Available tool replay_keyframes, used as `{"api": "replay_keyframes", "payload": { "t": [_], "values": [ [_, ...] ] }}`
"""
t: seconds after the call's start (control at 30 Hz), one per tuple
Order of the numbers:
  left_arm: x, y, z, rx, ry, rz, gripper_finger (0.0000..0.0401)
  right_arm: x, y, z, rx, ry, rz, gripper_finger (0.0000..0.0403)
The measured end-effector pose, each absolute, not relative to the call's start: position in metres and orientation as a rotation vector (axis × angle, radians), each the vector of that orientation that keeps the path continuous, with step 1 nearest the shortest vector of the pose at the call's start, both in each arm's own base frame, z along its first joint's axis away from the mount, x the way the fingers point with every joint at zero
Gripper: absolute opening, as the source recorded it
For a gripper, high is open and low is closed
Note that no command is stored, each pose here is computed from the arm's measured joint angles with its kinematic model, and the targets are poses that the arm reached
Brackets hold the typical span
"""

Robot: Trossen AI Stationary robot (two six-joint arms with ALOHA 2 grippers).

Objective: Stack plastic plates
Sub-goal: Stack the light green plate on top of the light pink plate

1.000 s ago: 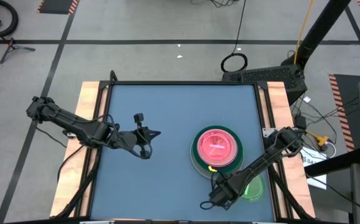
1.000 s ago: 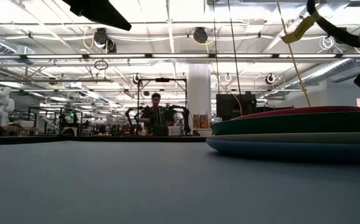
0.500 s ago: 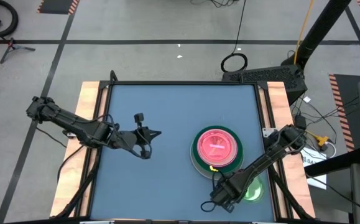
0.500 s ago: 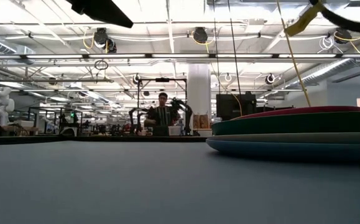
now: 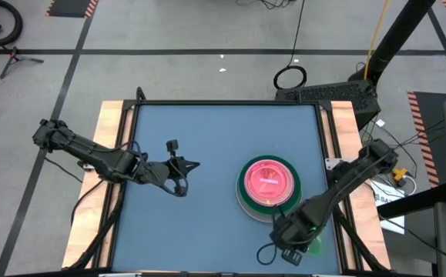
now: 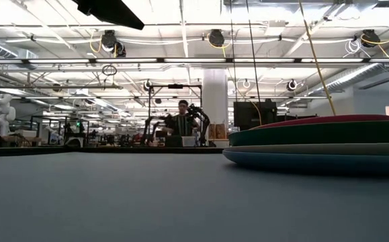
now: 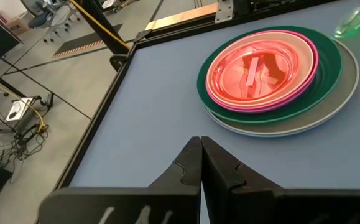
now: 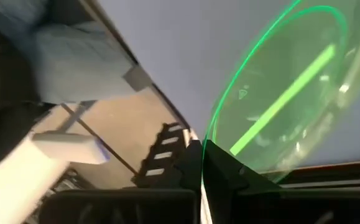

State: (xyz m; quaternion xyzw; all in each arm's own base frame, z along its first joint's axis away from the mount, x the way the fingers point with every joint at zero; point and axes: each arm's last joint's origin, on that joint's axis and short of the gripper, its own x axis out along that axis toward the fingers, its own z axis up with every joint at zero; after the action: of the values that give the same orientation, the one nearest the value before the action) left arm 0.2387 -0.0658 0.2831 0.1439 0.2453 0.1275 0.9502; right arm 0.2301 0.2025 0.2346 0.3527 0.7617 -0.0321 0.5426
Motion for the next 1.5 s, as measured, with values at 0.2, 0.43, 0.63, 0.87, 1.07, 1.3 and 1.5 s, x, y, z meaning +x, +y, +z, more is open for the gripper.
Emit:
{"api": "replay_keyframes", "payload": {
  "t": [0.2, 0.43, 0.63, 0.87, 1.07, 1.3, 1.5],
  "values": [
    [0.239, -0.066, 0.283, 0.293, 0.499, 0.259, 0.0001, 0.216, 0.189, 0.266, 0.918, 1.695, -0.133, 0.0001],
    [0.239, -0.066, 0.283, 0.293, 0.499, 0.259, 0.0001, 0.204, 0.176, 0.29, 0.87, 1.515, -0.085, 0.0001],
    [0.239, -0.066, 0.283, 0.292, 0.498, 0.259, 0.0001, 0.197, 0.164, 0.318, 0.787, 1.221, 0.034, 0.0],
    [0.24, -0.066, 0.285, 0.291, 0.483, 0.258, 0.0001, 0.191, 0.141, 0.335, 0.47, 0.885, -0.079, 0.0],
    [0.24, -0.066, 0.284, 0.296, 0.486, 0.257, 0.0001, 0.198, 0.134, 0.311, 0.221, 1.035, -0.187, 0.0],
    [0.239, -0.066, 0.284, 0.302, 0.487, 0.256, 0.0001, 0.223, 0.14, 0.276, -0.053, 1.194, -0.175, 0.0009],
    [0.24, -0.066, 0.284, 0.298, 0.487, 0.257, 0.0001, 0.241, 0.134, 0.255, -0.072, 1.278, -0.253, 0.0063]
  ]
}}
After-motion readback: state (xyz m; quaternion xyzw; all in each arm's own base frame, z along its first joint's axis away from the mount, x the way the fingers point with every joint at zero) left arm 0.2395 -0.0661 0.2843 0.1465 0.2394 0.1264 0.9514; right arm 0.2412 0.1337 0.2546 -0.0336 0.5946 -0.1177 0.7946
